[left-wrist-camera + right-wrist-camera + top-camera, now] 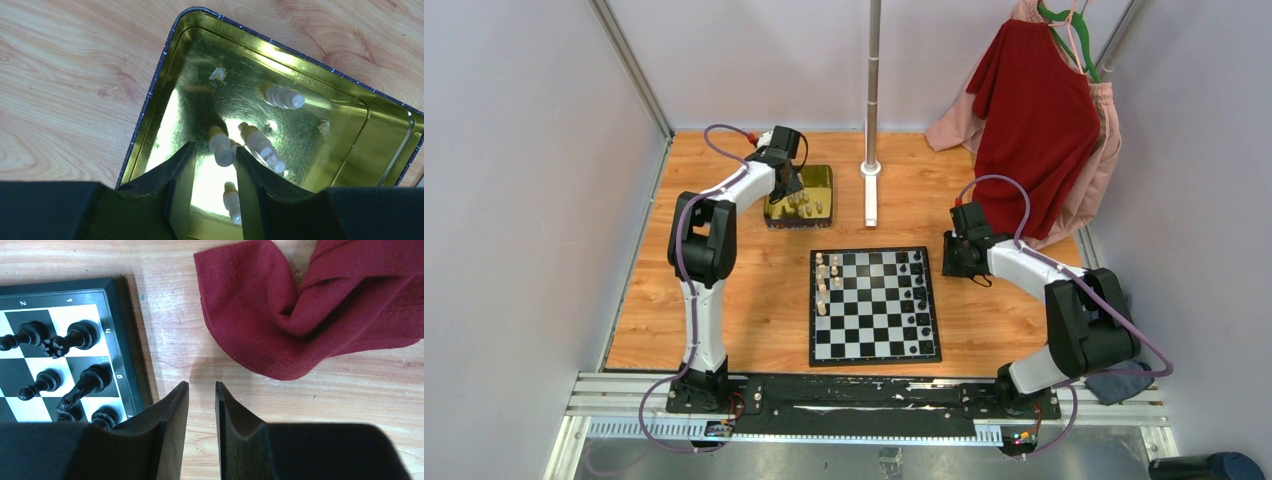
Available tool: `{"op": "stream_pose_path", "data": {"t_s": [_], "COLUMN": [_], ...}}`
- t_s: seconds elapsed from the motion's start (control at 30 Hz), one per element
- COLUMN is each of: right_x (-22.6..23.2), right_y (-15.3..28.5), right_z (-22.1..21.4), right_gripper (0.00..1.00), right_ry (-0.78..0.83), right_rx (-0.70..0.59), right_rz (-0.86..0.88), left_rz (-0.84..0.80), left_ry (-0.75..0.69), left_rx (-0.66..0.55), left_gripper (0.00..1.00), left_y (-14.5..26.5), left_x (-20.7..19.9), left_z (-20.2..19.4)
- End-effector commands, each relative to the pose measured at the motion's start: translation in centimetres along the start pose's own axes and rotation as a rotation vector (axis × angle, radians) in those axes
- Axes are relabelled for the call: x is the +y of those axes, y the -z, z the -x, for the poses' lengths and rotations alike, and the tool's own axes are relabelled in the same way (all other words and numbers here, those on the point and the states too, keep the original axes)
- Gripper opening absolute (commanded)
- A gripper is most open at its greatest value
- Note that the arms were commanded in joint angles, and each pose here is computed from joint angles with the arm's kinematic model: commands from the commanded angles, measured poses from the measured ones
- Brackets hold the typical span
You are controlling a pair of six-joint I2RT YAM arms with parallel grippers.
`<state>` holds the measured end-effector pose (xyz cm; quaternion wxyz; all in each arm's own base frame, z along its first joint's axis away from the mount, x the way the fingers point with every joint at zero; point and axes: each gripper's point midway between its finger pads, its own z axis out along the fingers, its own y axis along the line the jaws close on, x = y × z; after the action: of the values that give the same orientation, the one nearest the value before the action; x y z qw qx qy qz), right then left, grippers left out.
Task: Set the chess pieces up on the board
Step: Pick up the chess piece from the storage box.
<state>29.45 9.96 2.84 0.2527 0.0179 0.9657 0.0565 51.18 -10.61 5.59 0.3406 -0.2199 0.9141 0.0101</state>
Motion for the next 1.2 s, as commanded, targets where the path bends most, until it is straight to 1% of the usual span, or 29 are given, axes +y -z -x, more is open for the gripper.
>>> {"op": "stream_pose_path", "data": {"t_s": [0.0,0.13,0.53,0.67,0.8,0.97,1.17], "right_x": [-0.1,-0.1,-0.3,-0.3,-0.3,-0.4,-0.3], "right_y": [0.0,0.0,0.0,0.0,0.0,-0.1,-0.1], "right_z": [0.4,0.5,0.5,0.6,0.5,0.5,0.6], "right_gripper": [0.31,0.31,0.3,0.3,0.3,0.3,0.3], "right_ry": [-0.006,-0.007,-0.009,-0.01,-0.009,-0.012,-0.016], "right_rx": [0.001,0.0,0.0,-0.001,0.0,0.002,0.0], "right_rz": [-0.004,-0.004,-0.009,-0.007,-0.008,-0.01,-0.008], "left_rz": [0.0,0.001,0.014,0.021,0.013,-0.006,-0.02], "left_ry": [0.006,0.009,0.005,0.006,0.008,0.007,0.012], "left_rx": [-0.003,0.0,0.001,-0.019,-0.041,-0.071,-0.119], "left_gripper": [0.39,0.34,0.23,0.2,0.14,0.11,0.1], "left_y": [-0.6,-0.7,-0.5,0.1,0.7,1.5,4.0], "left_x": [-0.1,-0.1,0.3,0.6,0.6,0.4,0.9], "left_z": [0.3,0.3,0.1,0.7,1.2,2.1,3.5]}}
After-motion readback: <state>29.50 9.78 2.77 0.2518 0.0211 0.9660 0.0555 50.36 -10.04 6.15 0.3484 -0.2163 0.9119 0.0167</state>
